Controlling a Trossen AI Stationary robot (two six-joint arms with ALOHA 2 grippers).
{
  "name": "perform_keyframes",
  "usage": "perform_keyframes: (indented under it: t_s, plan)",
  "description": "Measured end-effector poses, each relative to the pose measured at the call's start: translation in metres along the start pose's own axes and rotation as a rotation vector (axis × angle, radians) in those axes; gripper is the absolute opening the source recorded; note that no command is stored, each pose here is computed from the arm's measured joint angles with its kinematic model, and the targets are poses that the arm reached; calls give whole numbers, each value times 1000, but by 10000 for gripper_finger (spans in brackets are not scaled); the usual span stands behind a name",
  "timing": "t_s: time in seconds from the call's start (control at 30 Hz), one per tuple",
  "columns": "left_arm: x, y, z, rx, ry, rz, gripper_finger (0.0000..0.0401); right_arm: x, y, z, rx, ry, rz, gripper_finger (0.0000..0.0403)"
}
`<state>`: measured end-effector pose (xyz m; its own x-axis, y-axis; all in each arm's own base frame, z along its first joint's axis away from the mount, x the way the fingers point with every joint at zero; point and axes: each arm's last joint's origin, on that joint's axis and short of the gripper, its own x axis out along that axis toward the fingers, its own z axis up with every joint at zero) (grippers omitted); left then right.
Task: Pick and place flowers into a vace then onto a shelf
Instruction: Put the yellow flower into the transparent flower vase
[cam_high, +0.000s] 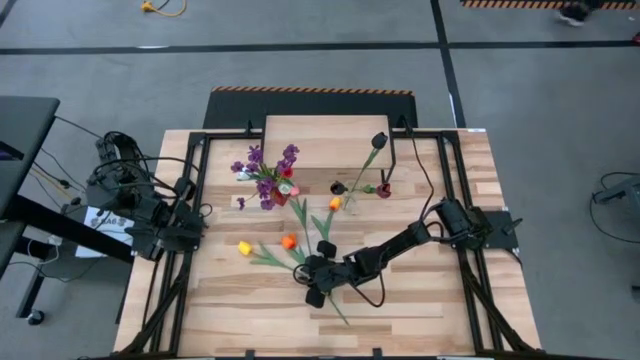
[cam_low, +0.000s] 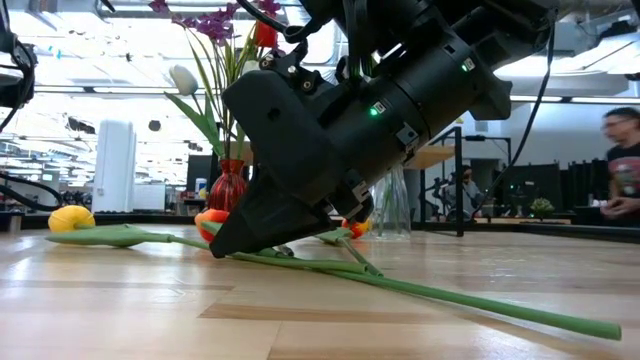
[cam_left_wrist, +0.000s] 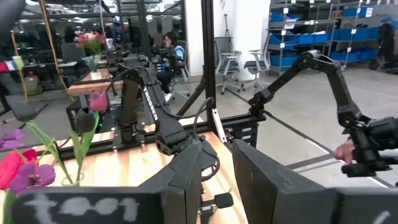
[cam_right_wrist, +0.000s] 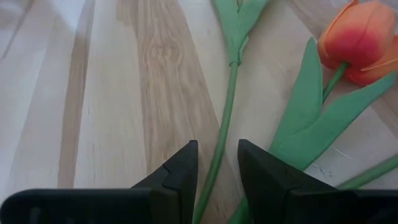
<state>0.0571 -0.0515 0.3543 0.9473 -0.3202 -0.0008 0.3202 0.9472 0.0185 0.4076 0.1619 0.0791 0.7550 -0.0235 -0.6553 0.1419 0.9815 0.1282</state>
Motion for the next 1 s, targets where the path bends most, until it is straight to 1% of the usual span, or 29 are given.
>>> perform_keyframes:
  t_s: [0.23,0.33,0.43,0.6,0.63,0.8,1.0]
  plan:
    - [0,0,0,-3,0,0,83,3,-1,-4,1,7,-14,107]
    - [0,0,0,-4,0,0,83,3,-2,-5,22,11,-26,97]
    - [0,0,0,-4,0,1,83,4,-4,-4,28,11,-37,73]
    - [0,0,0,-5,0,1,83,4,-6,-5,30,23,-46,13]
    - [0,0,0,-7,0,0,83,4,-6,-5,31,22,-47,8]
    - [0,0,0,-15,0,1,83,4,-6,-5,55,22,-48,3]
    - [0,0,0,-16,0,1,83,4,-4,-3,34,16,-43,1]
